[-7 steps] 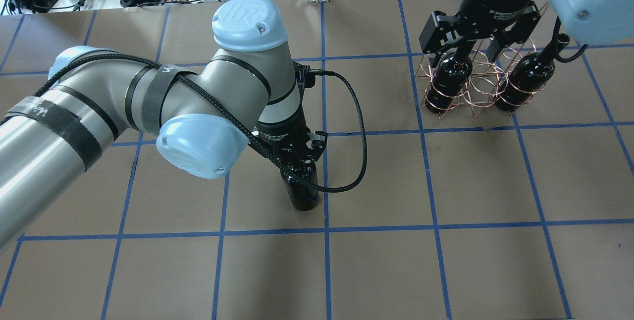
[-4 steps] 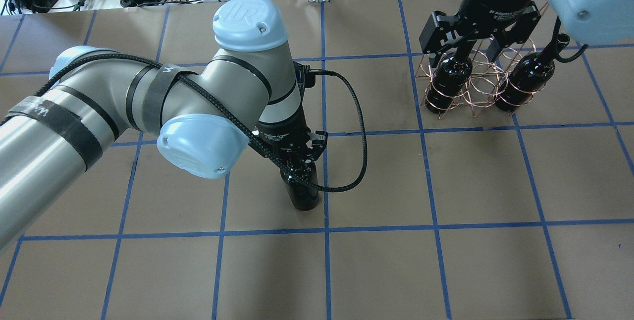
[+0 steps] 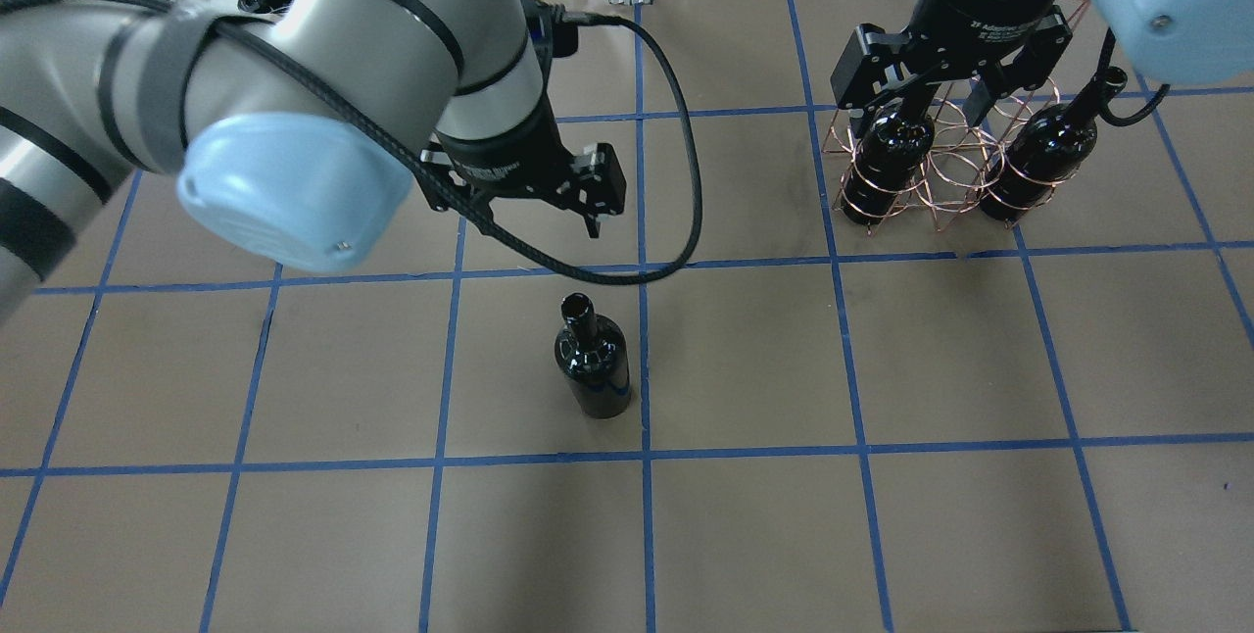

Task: Place wine into wine basket
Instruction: 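Retract the left arm while the right gripper moves toward the standing bottle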

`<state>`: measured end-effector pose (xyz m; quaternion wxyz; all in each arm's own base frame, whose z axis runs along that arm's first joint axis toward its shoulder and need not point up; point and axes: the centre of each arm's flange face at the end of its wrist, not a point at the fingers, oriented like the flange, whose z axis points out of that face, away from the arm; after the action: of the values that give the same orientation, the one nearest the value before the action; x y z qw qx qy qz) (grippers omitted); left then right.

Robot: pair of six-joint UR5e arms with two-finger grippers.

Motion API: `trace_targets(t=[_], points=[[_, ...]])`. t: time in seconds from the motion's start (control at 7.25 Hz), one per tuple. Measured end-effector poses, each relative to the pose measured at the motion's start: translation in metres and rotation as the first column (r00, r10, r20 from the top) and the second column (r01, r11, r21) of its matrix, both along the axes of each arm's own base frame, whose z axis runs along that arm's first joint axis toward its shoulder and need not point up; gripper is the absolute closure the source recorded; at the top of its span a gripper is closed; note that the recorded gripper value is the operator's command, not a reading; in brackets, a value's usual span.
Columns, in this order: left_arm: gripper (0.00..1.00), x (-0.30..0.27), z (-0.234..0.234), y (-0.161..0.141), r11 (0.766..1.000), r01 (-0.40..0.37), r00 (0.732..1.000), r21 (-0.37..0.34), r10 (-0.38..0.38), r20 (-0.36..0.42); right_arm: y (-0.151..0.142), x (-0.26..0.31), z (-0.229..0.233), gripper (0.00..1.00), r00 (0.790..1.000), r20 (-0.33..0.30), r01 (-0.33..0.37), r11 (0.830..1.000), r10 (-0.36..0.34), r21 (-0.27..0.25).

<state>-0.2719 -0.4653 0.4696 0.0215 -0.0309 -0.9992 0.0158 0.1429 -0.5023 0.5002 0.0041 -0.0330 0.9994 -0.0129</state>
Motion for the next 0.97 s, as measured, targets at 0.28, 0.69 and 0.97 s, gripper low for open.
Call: trace_targets(t=[0.28,0.69,0.97], points=[[0.0,0.07,0.024,-0.039,0.997,-0.061,0.998,-0.039,0.062,0.0,0.006,0.008,0.008,0.0,0.999,0.052,-0.002,1.0,0.002,-0.011],[0.0,0.188,0.041,-0.07,0.981,-0.18,0.983,-0.073,0.177,-0.042,0.018,0.064,0.031,0.0,0.996,0.085,0.042,0.997,-0.036,-0.062],[0.0,0.244,0.061,-0.076,0.965,-0.241,0.97,-0.108,0.238,-0.04,0.029,0.145,0.028,0.0,0.997,0.05,0.07,0.992,-0.066,-0.102]])
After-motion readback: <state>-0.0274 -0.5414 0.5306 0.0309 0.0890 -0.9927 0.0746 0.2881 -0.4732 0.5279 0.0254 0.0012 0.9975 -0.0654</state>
